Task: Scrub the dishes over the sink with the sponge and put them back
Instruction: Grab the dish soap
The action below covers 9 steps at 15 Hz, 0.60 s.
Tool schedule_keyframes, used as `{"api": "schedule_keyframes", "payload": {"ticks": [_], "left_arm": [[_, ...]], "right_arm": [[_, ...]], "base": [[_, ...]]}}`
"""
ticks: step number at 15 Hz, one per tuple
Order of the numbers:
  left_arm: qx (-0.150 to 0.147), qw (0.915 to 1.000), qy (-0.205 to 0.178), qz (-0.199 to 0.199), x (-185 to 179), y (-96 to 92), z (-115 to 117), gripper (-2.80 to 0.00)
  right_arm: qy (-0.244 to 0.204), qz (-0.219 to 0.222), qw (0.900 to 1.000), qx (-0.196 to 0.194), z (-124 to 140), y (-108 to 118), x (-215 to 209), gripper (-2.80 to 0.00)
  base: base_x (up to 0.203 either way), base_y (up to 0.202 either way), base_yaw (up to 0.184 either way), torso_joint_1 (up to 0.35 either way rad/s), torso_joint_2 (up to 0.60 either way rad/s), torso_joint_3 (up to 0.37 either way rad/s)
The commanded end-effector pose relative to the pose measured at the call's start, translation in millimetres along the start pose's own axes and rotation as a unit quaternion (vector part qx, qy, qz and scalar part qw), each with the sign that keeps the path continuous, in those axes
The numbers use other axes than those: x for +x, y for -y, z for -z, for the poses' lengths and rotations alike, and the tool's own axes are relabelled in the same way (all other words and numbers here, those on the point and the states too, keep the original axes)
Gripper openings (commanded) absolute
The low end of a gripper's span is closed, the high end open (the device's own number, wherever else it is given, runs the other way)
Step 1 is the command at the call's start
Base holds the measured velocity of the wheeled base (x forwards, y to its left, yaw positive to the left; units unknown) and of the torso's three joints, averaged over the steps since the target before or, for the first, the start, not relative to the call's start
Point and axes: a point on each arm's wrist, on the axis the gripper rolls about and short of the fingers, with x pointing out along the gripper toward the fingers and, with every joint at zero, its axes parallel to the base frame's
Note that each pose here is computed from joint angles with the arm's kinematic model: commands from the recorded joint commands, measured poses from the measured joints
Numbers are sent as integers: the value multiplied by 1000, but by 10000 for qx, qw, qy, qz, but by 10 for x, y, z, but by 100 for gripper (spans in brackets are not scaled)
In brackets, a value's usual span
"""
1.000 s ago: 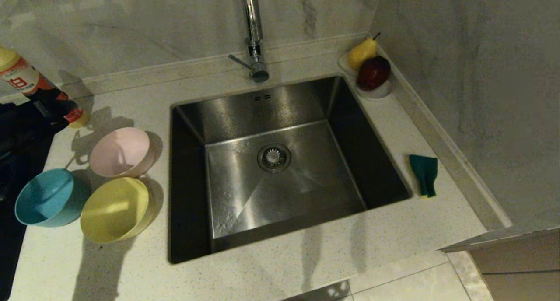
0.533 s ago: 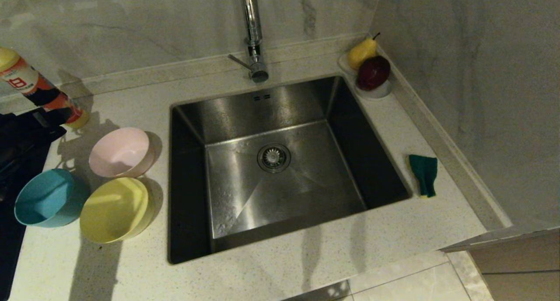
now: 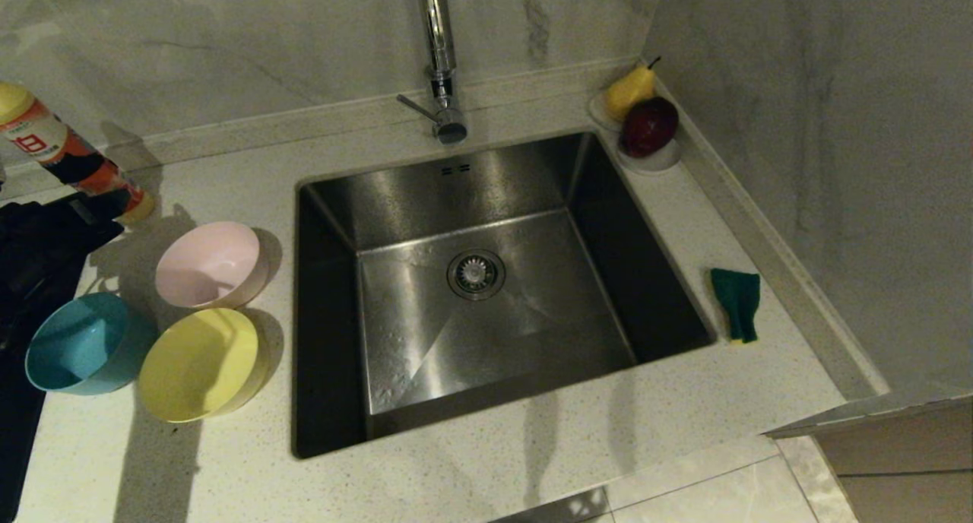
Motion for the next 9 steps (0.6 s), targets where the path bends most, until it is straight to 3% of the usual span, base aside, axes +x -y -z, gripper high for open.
{"api": "schedule_keyframes", "payload": {"ticks": [1,9], "left_arm": [[-14,10000,15,-15,196,-32,142,0],[-222,9995,205,-20,466,-59,159,0]], "right_arm": [[-6,-1,10000,2,0,0,1,-280],[0,-1,10000,2,0,0,0,-280]], "base": [[0,0,0,0,0,0],[0,0,0,0,0,0]]}}
